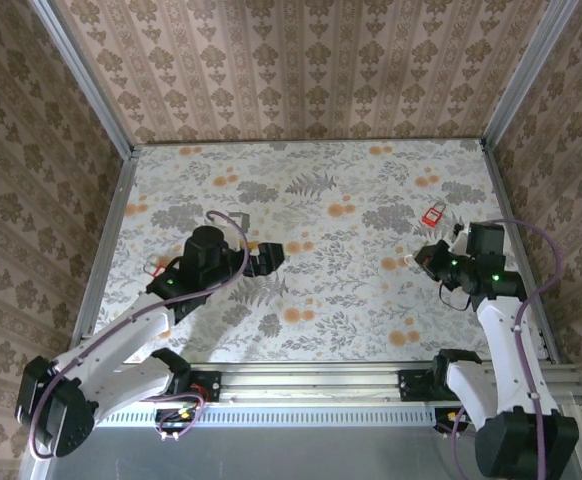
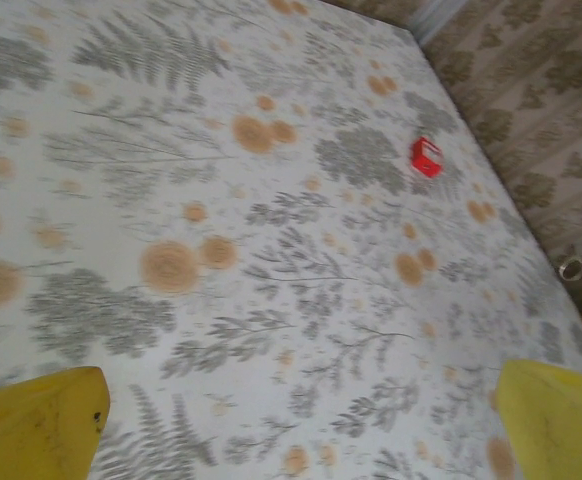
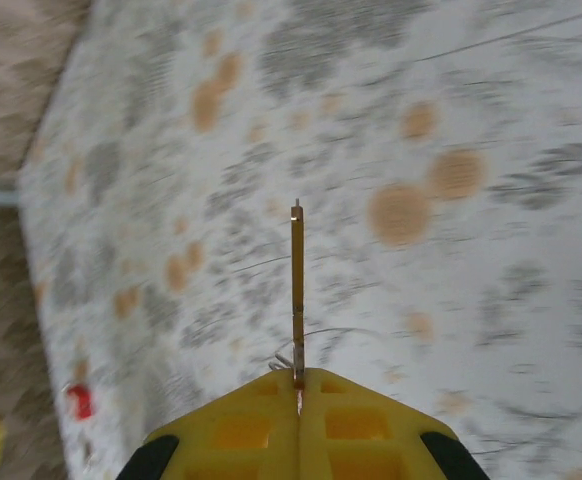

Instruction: Unlock with the key

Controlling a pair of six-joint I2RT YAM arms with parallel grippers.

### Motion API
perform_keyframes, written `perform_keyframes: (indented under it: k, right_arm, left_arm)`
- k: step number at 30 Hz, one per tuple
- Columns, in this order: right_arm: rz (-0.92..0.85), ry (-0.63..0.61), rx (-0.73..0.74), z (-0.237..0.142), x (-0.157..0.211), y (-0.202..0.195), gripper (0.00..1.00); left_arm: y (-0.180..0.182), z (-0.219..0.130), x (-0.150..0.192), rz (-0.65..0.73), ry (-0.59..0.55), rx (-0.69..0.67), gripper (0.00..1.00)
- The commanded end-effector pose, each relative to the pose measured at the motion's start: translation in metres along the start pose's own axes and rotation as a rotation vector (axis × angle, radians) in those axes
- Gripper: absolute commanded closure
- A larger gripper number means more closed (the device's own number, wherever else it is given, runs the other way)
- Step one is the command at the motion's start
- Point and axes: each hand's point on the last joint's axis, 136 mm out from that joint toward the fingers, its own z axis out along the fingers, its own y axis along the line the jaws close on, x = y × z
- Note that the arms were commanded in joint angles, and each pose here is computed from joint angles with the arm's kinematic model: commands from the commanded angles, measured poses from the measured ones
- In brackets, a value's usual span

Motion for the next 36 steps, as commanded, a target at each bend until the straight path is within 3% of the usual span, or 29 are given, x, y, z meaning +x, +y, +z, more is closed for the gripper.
perform_keyframes:
  k: [1, 5, 10, 22, 36]
  right_arm:
    - [-0.035, 0.007, -0.185, -0.008, 0.001, 0.055, 1.00]
    - [-0.109, 0.045, -0.335, -0.004, 0.012, 0.103, 1.00]
    - [-0.365, 0.156, -0.449, -0.004, 0.052, 0.143, 1.00]
    - [-0.584, 0.307, -0.635, -0.018, 0.099, 0.157, 1.00]
    - [-0.629, 0.426, -0.643, -0.013, 0.120, 0.158, 1.00]
  left_arm:
    - [-0.047, 0.007, -0.015, -0.050, -0.056, 0.185, 0.00]
    - [-0.093, 0.016, -0.016, -0.012, -0.077, 0.331, 0.00]
    - [-0.110, 0.030, -0.023, -0.068, -0.042, 0.389, 0.00]
    - [-0.134, 0.035, -0.020, -0.040, 0.050, 0.508, 0.10]
    - [-0.138, 0.043, 0.000, 0.020, 0.148, 0.553, 0.26]
